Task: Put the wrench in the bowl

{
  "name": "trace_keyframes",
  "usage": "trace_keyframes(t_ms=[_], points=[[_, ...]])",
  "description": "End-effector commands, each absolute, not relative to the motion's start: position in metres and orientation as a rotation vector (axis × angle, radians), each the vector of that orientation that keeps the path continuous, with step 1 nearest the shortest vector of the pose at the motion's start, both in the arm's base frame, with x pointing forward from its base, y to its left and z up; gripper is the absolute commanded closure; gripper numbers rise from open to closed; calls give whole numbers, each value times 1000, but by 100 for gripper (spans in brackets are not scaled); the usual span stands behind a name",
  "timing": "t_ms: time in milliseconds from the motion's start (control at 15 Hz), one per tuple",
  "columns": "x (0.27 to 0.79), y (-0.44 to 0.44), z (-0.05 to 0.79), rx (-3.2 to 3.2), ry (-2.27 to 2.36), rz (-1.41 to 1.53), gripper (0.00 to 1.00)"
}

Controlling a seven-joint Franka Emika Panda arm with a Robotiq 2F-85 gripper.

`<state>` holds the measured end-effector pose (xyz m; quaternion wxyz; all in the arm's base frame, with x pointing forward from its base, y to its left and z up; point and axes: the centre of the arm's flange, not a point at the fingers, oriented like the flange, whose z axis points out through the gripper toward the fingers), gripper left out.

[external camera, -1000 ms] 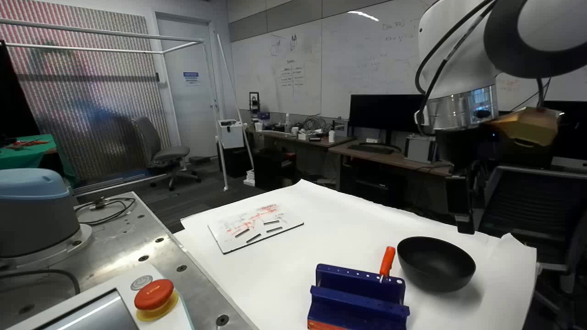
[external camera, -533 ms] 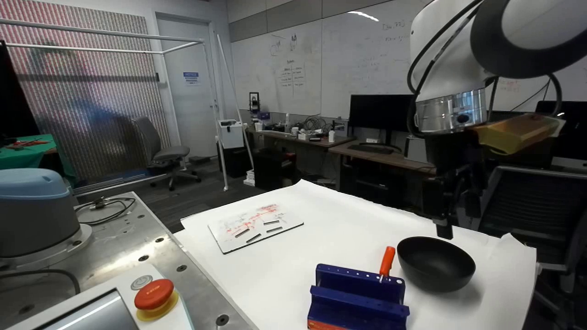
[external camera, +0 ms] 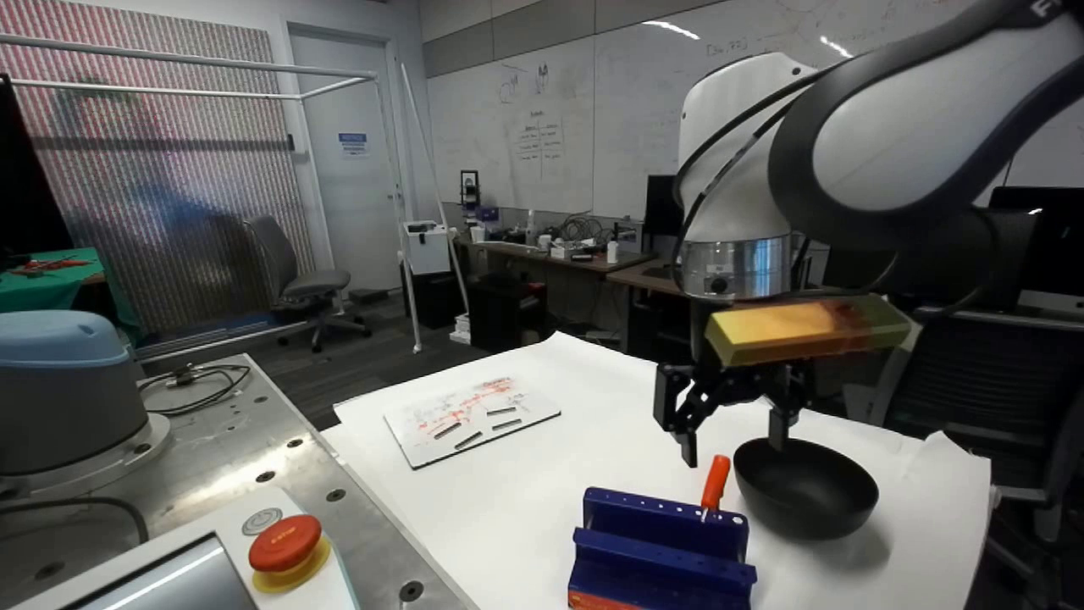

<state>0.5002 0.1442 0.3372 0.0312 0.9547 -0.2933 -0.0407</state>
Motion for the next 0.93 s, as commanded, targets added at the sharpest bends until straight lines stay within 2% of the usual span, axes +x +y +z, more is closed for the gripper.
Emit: trace_keyframes(t_ms=[0, 333, 400, 467, 533, 733, 867], points=[[525, 157, 326, 2828, -1151, 22, 0], [526, 148, 302, 2670, -1370, 8, 0], [526, 147, 297, 2661, -1385, -3, 25], [526, 146, 293, 2655, -1393, -18, 26], [526, 145, 289, 2644, -1402, -26, 32], [524, 145, 284, 2631, -1403, -9, 58], [523, 147, 283, 2621, -1404, -7, 72]])
